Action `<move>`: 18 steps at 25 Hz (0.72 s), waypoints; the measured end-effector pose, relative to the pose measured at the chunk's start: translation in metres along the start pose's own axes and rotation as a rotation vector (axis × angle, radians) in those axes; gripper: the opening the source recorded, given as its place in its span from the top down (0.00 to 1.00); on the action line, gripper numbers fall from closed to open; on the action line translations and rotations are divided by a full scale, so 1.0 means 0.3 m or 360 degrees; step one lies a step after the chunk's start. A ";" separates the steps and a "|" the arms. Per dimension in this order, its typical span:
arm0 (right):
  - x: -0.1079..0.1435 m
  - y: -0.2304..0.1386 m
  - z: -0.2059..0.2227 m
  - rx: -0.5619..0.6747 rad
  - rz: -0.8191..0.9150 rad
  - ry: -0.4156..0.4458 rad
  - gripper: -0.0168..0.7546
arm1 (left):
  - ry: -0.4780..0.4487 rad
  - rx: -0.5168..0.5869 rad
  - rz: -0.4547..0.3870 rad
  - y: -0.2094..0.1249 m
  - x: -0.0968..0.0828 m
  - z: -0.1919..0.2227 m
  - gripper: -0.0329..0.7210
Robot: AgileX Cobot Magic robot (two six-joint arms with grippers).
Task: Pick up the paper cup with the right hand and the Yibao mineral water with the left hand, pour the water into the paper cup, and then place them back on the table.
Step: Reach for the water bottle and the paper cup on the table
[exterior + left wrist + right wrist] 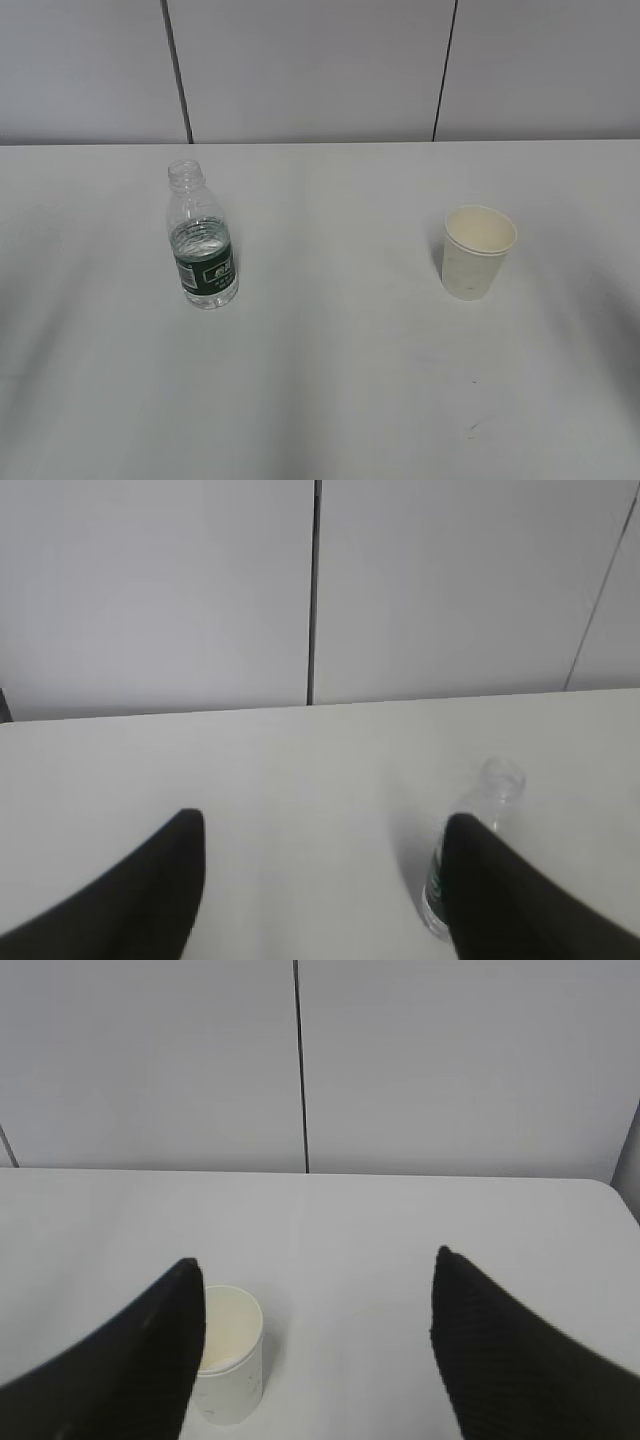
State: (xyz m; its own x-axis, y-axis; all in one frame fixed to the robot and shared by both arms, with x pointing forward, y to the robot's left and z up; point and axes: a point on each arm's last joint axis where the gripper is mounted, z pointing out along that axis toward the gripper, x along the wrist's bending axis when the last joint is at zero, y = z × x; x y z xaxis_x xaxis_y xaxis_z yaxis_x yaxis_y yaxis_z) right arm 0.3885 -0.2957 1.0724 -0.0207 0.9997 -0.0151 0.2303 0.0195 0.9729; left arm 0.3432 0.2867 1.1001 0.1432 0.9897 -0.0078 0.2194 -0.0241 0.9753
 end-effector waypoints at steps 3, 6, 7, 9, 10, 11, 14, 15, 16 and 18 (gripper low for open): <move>0.002 -0.018 0.054 0.0000 0.0000 0.0009 0.26 | 0.0021 -0.0027 0.0021 -0.008 0.007 0.070 0.35; 0.004 -0.039 0.098 -0.0003 0.0004 0.0017 0.26 | 0.0038 -0.0076 0.0020 -0.050 0.011 0.136 0.35; 0.005 -0.046 0.111 -0.0007 0.0007 0.0020 0.26 | 0.0029 -0.0074 0.0019 -0.073 0.007 0.156 0.35; 0.006 -0.055 0.133 -0.0017 0.0007 0.0025 0.26 | 0.0005 -0.0108 0.0026 -0.125 -0.003 0.189 0.35; 0.007 -0.064 0.143 -0.0012 0.0008 0.0027 0.26 | -0.0015 -0.0137 0.0033 -0.144 -0.011 0.203 0.35; 0.007 -0.073 0.152 -0.0007 0.0011 0.0029 0.26 | -0.0035 -0.0136 0.0040 -0.173 -0.019 0.215 0.35; 0.008 -0.099 0.177 0.0001 0.0020 0.0032 0.26 | -0.0104 -0.0183 0.0058 -0.233 -0.048 0.244 0.35; 0.009 -0.110 0.187 0.0004 0.0021 0.0035 0.26 | -0.0119 -0.0207 0.0059 -0.246 -0.055 0.251 0.35; 0.009 -0.121 0.195 0.0009 0.0024 0.0037 0.26 | -0.0133 -0.0228 0.0056 -0.257 -0.062 0.259 0.35; 0.010 -0.142 0.218 0.0015 0.0034 0.0040 0.26 | -0.0150 -0.0217 0.0062 -0.280 -0.073 0.288 0.35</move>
State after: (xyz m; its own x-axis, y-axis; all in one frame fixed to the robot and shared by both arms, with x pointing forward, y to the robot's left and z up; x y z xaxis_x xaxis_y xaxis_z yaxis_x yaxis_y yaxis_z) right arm 0.4422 -0.2925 1.0159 -0.0400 0.9991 0.0115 0.2401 -0.0015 0.9707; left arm 0.4051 0.2550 0.9992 0.2403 0.9706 0.0162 0.0801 -0.0365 0.9961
